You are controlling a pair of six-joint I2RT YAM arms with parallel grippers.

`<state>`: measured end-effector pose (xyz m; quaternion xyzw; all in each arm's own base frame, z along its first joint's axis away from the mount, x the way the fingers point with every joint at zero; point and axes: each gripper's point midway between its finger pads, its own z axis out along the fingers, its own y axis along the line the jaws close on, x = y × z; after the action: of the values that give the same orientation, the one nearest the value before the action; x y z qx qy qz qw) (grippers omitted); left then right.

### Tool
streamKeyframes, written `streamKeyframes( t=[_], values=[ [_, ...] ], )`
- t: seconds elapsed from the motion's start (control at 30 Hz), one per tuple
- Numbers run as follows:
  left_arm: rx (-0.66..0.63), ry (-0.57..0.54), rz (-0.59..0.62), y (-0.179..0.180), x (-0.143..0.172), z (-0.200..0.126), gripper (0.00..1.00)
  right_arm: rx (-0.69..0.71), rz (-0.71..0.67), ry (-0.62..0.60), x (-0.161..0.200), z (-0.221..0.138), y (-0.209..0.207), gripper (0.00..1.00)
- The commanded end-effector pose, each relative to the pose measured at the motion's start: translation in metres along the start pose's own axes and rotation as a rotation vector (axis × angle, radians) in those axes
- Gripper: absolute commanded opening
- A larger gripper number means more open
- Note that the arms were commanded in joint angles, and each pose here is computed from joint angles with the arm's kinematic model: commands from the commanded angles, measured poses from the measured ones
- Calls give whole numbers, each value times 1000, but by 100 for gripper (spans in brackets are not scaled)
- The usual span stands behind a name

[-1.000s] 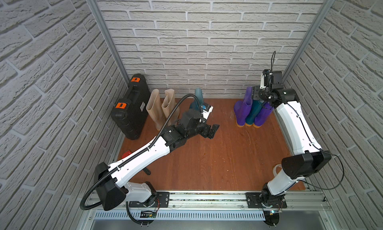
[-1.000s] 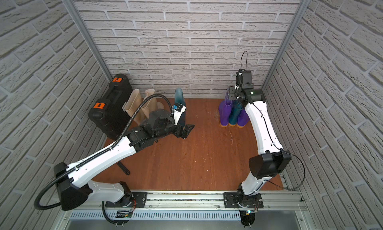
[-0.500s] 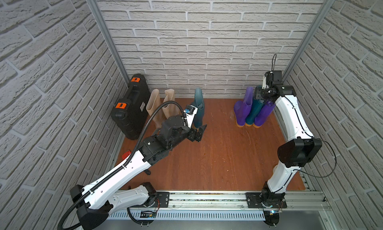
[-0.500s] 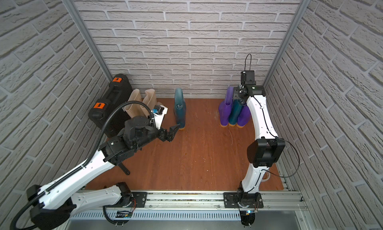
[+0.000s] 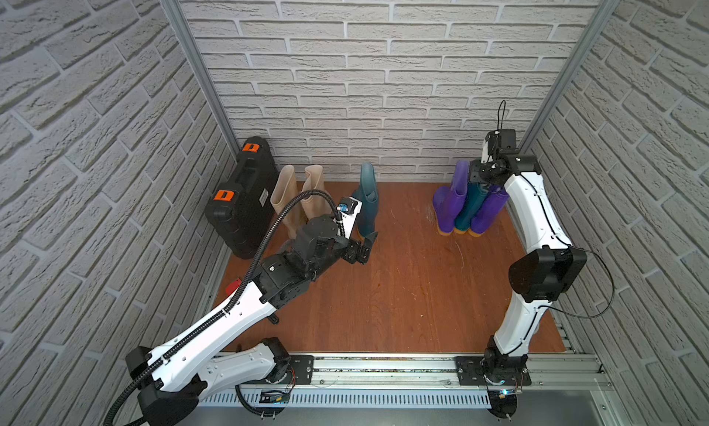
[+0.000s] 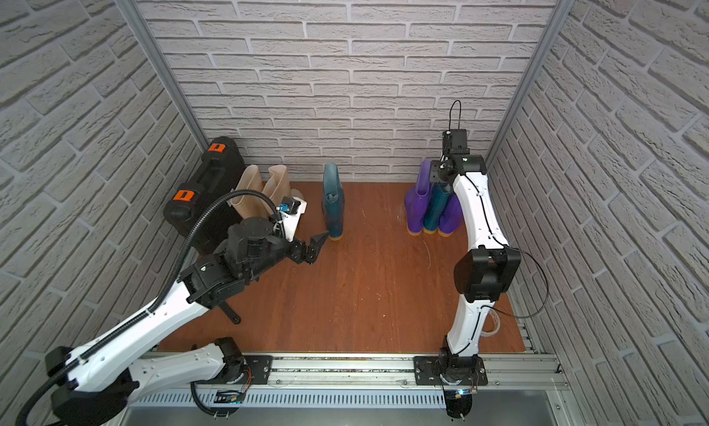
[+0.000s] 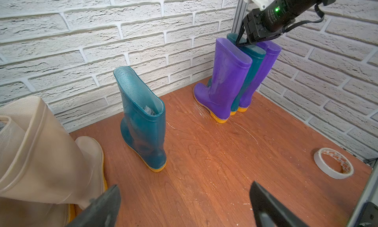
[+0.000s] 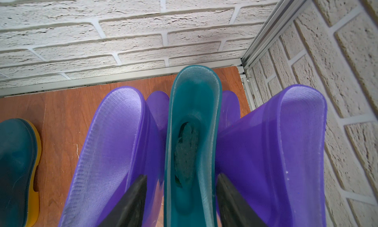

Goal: Match and arrange rain boots in pairs
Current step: Pair a pair of rain boots at the center of the board.

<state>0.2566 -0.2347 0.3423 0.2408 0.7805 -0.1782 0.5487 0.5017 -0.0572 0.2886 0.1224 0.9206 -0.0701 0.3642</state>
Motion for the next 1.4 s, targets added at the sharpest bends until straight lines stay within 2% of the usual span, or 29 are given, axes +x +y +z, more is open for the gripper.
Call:
streamKeyframes(
  t=[0.0, 0.23, 0.37, 0.53, 0.67, 1.07, 1.37],
  values=[
    [-19, -9, 10, 4, -2, 3, 98, 19, -2, -16, -3, 0, -5, 57],
    [-20, -6, 8, 4, -2, 3, 98, 33, -5, 10, 9, 13, -7, 56],
    [-22, -6, 5, 5, -2, 2, 98, 47, 4, 11, 12, 18, -9, 43],
    [-21, -8, -1, 5, -1, 1, 98, 49, 12, 8, 17, 18, -10, 16],
    [-23, -7, -6, 5, -1, 1, 98, 36, 22, -22, 18, 8, -10, 8],
    [-9, -13, -19, 3, -1, 2, 98, -51, 24, -124, 16, -74, -10, 6],
    [-2, -7, -16, 1, 0, 6, 98, -70, 23, -94, 65, -118, -17, 6]
  ],
)
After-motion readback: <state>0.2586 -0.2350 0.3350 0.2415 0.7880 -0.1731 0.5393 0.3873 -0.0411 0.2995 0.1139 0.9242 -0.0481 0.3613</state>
